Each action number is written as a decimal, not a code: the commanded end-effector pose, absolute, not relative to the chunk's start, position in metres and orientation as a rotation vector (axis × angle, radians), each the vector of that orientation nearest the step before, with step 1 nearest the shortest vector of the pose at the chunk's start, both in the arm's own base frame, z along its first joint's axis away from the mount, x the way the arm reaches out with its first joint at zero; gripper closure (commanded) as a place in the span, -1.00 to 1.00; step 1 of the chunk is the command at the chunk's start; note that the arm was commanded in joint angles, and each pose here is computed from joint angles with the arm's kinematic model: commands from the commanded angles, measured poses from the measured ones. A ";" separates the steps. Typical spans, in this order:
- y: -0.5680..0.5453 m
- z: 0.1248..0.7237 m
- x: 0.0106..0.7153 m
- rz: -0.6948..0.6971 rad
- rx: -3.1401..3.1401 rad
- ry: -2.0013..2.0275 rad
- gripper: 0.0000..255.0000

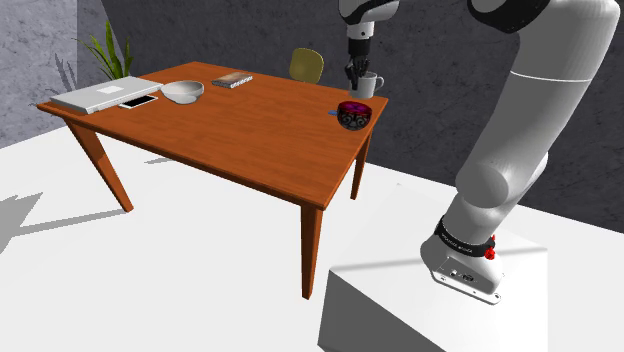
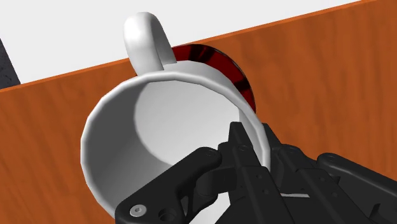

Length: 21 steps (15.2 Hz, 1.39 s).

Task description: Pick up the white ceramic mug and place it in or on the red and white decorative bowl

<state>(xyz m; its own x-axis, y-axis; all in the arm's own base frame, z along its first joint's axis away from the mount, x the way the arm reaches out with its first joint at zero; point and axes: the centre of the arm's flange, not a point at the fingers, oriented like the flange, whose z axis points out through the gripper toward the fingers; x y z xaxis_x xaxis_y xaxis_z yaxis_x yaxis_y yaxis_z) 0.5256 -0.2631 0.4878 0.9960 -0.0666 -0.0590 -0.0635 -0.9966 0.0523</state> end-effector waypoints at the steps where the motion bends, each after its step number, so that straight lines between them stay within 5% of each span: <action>1: -0.263 0.477 0.527 -0.093 3.088 -0.101 1.00; 16: -0.263 0.438 0.527 -0.093 3.088 -0.101 1.00; 17: -0.263 0.438 0.526 -0.093 3.088 -0.101 -1.00; 21: -0.263 0.437 0.527 -0.093 3.088 -0.101 -1.00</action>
<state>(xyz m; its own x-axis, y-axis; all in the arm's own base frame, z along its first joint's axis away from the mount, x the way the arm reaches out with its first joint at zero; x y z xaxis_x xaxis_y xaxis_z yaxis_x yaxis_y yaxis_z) 0.5266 -0.2632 0.4375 0.9961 -0.0665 -0.0583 -0.0635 -0.9966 0.0524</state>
